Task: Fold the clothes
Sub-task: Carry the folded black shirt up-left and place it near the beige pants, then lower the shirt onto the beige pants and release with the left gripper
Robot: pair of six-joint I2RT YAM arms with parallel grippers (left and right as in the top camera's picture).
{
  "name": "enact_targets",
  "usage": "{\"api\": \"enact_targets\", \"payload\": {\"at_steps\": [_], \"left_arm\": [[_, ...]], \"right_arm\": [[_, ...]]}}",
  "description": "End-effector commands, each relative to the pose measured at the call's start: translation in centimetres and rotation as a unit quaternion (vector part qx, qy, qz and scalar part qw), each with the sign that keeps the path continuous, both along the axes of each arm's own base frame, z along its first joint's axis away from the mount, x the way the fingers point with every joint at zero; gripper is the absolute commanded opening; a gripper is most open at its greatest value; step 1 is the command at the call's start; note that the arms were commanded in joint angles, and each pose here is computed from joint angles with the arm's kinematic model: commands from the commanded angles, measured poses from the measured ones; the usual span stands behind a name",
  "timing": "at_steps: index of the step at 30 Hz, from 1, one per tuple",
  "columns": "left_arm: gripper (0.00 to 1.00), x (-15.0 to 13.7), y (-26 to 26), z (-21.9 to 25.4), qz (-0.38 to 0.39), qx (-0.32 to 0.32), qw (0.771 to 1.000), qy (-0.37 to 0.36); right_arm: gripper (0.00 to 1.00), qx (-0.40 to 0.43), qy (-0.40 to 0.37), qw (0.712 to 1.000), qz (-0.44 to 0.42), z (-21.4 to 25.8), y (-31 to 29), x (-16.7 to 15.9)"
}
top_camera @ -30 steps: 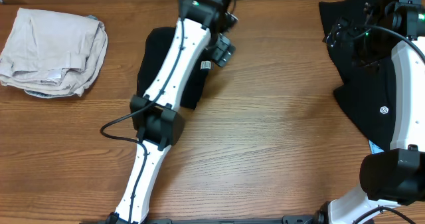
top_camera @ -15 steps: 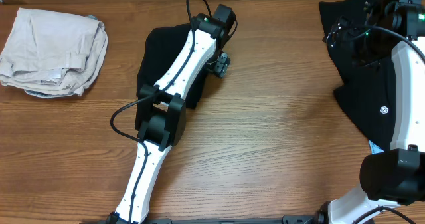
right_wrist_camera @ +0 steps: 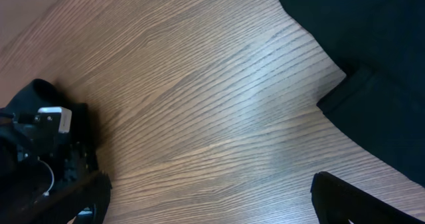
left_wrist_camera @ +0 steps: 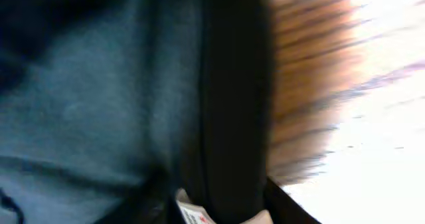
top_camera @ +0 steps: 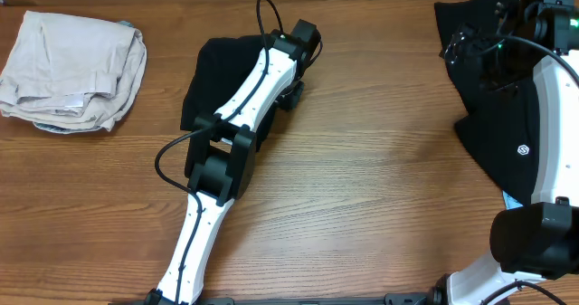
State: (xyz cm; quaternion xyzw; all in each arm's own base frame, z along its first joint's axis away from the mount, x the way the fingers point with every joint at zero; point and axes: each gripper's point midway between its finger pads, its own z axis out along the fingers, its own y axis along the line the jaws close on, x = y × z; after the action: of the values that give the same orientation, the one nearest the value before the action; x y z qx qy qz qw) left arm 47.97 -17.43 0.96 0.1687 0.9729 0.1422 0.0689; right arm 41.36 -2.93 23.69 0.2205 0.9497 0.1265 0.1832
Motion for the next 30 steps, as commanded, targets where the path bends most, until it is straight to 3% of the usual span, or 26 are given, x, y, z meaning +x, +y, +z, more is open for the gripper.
{"api": "enact_targets", "payload": {"at_steps": [1, 2, 11, 16, 22, 26, 30], "left_arm": [[0.2, -0.4, 1.1, -0.8, 0.011, 0.022, 1.0, 0.005], [0.04, 0.0, 1.3, -0.7, 0.014, 0.021, 1.0, -0.001], [0.04, 2.2, 5.7, 2.1, 0.027, 0.103, 0.993, -0.046], [0.04, 3.2, 7.7, 9.2, 0.054, 0.083, 0.992, -0.072], [0.04, 3.7, 10.7, 18.4, 0.092, 0.052, 0.982, -0.155], [0.04, 3.7, 14.2, 25.3, 0.122, 0.033, 0.962, -0.244], [0.04, 3.0, 18.5, 30.7, 0.162, 0.06, 0.934, -0.311]], "right_arm": [[1.0, -0.004, -0.004, 1.0, 0.002, 0.2, -0.1, -0.1], [1.0, -0.004, -0.004, 1.0, 0.002, 0.2, -0.1, -0.1], [1.0, -0.004, -0.005, 1.0, 0.004, 0.2, -0.1, -0.1], [1.0, -0.004, -0.005, 1.0, 0.004, 0.3, -0.1, -0.1], [1.0, -0.004, -0.001, 1.0, 0.004, 0.2, 0.0, -0.3], [1.0, -0.003, 0.0, 1.0, 0.004, 0.1, 0.0, -0.3], [1.0, -0.002, 0.006, 1.0, 0.004, 0.0, 0.0, -0.6]]}}
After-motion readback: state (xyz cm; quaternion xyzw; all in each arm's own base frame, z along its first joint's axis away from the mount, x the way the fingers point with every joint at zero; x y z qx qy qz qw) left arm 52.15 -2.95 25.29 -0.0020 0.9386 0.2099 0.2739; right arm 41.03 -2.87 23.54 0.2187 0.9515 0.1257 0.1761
